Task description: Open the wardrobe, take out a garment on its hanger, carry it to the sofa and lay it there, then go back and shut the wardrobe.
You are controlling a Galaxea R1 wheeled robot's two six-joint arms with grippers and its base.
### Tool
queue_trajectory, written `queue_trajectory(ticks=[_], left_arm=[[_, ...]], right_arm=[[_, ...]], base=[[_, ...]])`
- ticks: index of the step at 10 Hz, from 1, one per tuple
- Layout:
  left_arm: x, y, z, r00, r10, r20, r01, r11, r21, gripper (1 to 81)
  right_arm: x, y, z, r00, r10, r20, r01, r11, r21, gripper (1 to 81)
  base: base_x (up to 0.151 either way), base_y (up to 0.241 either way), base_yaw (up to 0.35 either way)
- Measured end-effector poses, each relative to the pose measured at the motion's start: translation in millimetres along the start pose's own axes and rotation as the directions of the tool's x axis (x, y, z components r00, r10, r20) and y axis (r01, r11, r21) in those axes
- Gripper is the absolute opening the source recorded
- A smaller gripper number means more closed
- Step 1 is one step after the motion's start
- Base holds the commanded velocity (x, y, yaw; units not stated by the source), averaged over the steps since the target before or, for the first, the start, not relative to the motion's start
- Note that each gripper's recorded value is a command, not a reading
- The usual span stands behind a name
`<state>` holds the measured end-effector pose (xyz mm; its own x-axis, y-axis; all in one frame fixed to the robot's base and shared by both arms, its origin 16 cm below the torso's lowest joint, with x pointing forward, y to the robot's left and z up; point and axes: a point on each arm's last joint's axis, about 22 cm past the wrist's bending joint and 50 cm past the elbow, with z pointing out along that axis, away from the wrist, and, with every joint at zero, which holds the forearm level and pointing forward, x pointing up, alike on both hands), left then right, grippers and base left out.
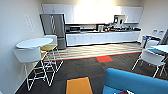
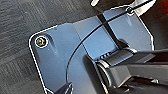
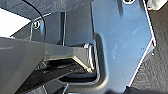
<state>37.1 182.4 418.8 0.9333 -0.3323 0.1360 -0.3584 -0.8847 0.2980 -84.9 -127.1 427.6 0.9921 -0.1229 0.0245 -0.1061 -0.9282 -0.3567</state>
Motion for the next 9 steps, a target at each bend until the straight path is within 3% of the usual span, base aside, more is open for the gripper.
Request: queue_trajectory(ticks=[9], left_arm=[[2.6,4.6,1.6,1.0,0.011,0.001,-0.011,1.0,-0.004,81.1]], right_arm=[[-3.0,1.5,-0.3,1.0,0.0,0.004,0.0,1.0,-0.005,81.1]], base=[[0.0,0.0,0.3]])
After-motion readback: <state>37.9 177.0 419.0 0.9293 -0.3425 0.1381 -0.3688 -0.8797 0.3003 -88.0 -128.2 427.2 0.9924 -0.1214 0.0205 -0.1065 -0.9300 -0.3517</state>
